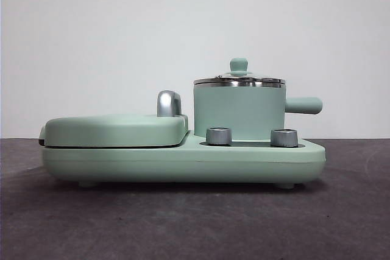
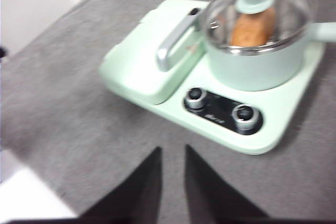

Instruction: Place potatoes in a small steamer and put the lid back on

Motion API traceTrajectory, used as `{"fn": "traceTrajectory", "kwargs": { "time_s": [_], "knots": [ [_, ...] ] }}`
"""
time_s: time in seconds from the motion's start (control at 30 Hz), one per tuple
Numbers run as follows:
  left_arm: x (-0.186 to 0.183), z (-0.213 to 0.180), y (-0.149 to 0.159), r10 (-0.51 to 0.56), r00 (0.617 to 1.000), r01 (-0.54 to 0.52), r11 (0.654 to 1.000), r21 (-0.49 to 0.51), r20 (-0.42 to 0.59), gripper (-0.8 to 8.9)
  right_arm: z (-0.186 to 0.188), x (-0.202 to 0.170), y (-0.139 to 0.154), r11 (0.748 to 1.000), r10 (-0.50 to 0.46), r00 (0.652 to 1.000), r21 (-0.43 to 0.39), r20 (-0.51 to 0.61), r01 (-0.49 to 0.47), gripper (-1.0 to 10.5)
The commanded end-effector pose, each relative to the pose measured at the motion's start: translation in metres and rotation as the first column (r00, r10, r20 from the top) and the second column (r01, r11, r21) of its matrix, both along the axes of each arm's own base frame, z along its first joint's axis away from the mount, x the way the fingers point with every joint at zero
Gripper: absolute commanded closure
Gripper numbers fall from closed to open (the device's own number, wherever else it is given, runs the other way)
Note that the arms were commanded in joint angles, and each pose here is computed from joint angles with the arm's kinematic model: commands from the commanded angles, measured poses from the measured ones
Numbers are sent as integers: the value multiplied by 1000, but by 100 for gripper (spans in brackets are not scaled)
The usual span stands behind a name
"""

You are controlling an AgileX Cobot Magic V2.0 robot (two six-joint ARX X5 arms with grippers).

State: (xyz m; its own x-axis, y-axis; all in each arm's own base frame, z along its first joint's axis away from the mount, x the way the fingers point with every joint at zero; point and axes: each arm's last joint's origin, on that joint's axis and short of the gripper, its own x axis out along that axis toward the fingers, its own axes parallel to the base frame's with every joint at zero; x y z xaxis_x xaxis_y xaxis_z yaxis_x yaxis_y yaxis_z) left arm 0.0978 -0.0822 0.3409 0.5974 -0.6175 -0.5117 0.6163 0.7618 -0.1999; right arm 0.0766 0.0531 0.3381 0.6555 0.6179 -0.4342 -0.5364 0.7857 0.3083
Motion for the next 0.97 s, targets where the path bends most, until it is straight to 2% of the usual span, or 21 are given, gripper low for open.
{"fn": "traceTrajectory", "kwargs": {
  "time_s": [0.03,0.6,0.73,0.83,0.97],
  "knots": [
    [0,3,-1,-3,1000,3,1000,-4,6,803,3,1,1,1000,2,1000,-4,18,-2,932],
    [1,-2,0,9,1000,-9,1000,-11,14,804,3,0,1,1000,2,1000,-2,21,-2,932],
    [5,-29,9,53,977,-38,997,-73,208,803,3,0,1,1000,2,1000,-2,21,-2,932],
    [6,-63,22,148,924,-107,985,-134,352,803,3,0,1,1000,2,1000,-2,22,-2,932],
    [1,-111,41,288,851,-219,955,-202,439,803,3,0,1,1000,2,1000,-2,22,-2,932]
  ]
}}
